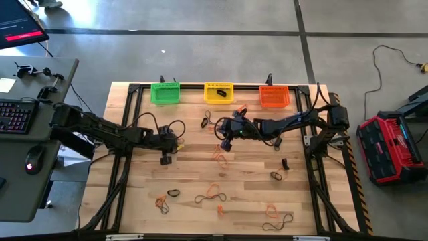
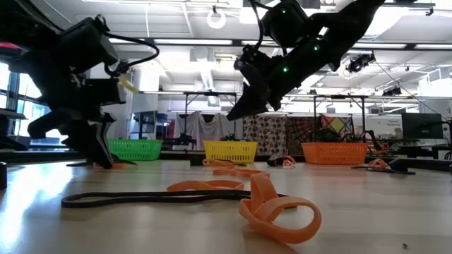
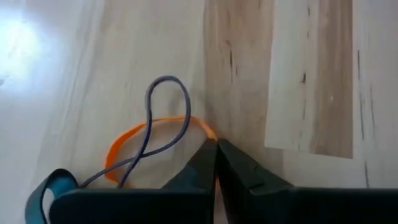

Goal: Sort rubber bands into baskets
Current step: Put the orange rubber band into the orange bin

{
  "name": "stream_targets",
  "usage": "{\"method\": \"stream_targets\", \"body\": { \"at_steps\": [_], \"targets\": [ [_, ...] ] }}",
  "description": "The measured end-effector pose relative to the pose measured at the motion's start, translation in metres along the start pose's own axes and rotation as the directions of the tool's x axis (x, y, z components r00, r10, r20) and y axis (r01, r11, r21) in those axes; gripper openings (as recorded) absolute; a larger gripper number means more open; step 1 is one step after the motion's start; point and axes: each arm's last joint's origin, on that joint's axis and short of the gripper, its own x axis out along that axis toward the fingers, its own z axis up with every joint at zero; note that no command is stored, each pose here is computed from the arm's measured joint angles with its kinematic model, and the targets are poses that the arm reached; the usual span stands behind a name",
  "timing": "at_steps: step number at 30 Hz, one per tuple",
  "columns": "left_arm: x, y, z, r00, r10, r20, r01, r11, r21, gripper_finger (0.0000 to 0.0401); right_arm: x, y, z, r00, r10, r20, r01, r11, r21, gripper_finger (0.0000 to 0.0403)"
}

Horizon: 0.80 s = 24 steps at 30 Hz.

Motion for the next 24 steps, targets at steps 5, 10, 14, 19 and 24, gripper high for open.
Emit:
{"method": "stream_targets", "body": {
  "at_steps": [5,10,14,19,24],
  "targets": [
    [-0.003,-0.001,0.003,1.000,-0.024,-0.009,0.024,1.000,-0.013,0.0002,0.000,0.002,0.000,1.000,0.005,0.000,-0.005,1.000,-0.007,0.0000],
    [-0.013,-0.003,0.019,0.993,-0.119,-0.001,0.119,0.993,-0.020,0.0001,-0.003,0.013,-0.001,1.000,0.014,0.011,-0.013,0.996,-0.085,0.0012],
    [-0.022,-0.005,0.038,0.982,-0.180,0.062,0.181,0.983,-0.023,0.0001,-0.005,0.021,0.001,0.999,0.029,0.042,-0.024,0.993,-0.119,0.0045],
    [-0.031,-0.006,0.057,0.964,-0.232,0.125,0.237,0.971,-0.021,0.0000,-0.007,0.028,0.006,0.994,0.057,0.095,-0.043,0.990,-0.137,0.0099],
    [-0.036,-0.006,0.071,0.944,-0.232,0.234,0.251,0.967,-0.053,0.0000,-0.008,0.031,0.010,0.987,0.084,0.139,-0.066,0.989,-0.130,0.0143]
  ]
}}
